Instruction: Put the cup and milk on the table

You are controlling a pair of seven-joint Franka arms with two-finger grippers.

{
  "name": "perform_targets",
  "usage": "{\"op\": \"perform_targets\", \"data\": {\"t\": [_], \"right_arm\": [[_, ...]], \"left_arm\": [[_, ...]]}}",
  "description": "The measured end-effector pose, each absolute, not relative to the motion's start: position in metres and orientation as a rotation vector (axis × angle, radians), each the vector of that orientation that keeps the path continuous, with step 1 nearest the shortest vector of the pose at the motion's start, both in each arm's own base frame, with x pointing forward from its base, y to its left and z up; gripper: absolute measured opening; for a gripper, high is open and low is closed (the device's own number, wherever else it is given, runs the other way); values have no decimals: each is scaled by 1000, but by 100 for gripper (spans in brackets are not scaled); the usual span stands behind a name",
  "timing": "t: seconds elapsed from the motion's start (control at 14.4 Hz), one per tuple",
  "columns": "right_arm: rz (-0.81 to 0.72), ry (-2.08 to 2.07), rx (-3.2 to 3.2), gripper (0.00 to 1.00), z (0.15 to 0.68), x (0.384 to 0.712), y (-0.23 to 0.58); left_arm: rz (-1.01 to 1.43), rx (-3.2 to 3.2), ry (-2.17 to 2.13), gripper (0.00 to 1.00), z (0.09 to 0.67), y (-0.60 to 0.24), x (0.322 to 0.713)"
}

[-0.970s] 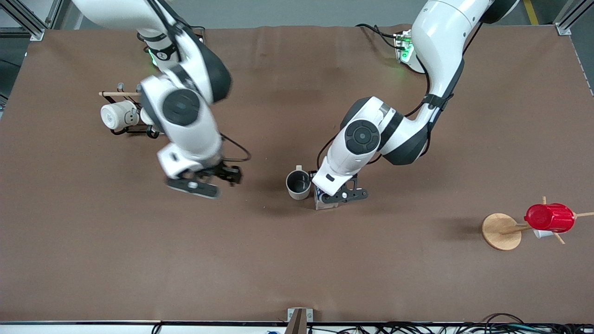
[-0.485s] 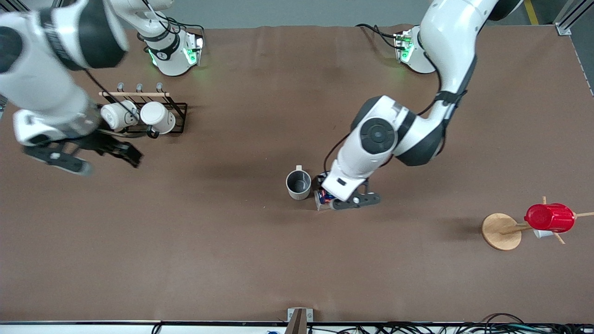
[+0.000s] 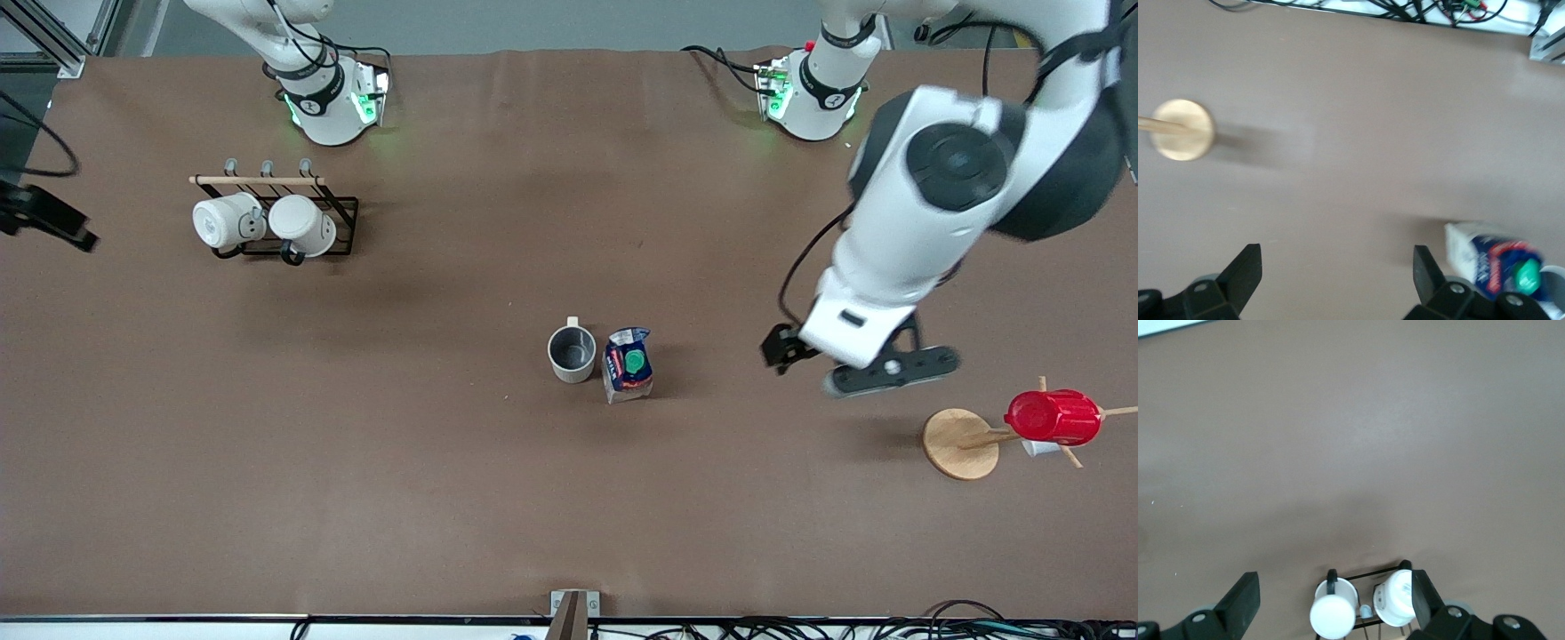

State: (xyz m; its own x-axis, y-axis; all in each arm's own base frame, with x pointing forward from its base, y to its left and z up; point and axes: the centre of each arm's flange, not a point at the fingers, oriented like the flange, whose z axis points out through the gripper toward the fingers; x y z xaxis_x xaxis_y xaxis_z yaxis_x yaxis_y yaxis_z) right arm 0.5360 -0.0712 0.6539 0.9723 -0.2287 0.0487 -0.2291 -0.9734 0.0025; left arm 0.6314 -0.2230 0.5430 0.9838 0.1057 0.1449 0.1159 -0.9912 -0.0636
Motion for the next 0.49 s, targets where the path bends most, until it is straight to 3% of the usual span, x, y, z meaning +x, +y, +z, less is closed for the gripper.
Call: {"op": "perform_targets", "data": {"t": [0.28,0.49], "right_arm": [[52,-324,3124,100,655,539,-68],[15,-299,3128,100,650,541,-59]], "left_arm": [[-129,-3087,-15,100,587,-152,615],[-67,-3105,71,100,597,-117,580]]}}
